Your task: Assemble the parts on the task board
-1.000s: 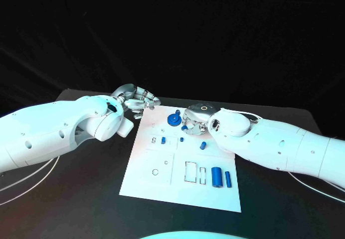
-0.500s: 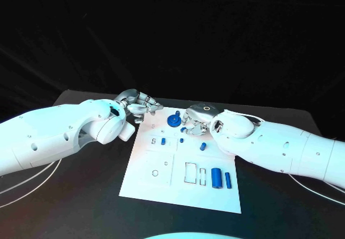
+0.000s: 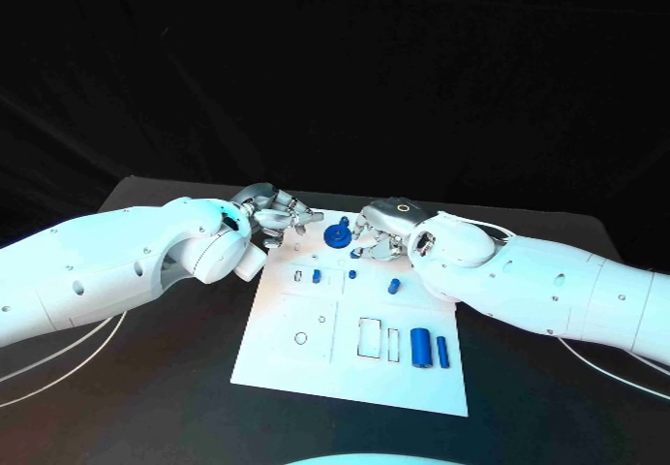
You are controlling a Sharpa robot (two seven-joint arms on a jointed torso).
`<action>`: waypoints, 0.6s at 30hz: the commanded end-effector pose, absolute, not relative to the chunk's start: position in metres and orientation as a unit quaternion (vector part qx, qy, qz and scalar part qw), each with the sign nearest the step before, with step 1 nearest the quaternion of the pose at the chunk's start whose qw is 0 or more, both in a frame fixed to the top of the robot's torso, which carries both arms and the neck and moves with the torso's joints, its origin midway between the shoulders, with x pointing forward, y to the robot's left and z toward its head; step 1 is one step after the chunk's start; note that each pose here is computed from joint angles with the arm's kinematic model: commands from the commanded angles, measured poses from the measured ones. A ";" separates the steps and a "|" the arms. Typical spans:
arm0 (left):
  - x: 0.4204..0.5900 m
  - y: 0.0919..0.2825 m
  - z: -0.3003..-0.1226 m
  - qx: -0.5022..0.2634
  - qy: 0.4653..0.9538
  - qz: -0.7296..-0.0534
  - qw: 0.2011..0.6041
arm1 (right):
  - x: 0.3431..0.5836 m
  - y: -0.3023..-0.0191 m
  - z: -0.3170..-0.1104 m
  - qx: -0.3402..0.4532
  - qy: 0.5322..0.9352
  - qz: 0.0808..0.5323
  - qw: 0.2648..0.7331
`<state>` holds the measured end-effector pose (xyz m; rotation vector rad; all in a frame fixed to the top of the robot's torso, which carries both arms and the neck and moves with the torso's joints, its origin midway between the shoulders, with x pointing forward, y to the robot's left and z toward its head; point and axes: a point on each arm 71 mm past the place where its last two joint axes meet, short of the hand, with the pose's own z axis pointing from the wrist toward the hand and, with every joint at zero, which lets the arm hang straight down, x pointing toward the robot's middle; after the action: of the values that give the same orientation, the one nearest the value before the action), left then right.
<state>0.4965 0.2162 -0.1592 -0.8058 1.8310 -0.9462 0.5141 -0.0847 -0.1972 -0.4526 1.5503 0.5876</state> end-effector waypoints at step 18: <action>0.496 0.215 -0.160 -0.323 0.745 -0.379 0.444 | 0.520 -0.079 -0.208 -0.228 0.732 0.223 0.602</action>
<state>0.4963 0.2172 -0.1605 -0.8148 1.8427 -0.9301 0.5205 -0.0797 -0.2043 -0.4939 1.6557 0.5373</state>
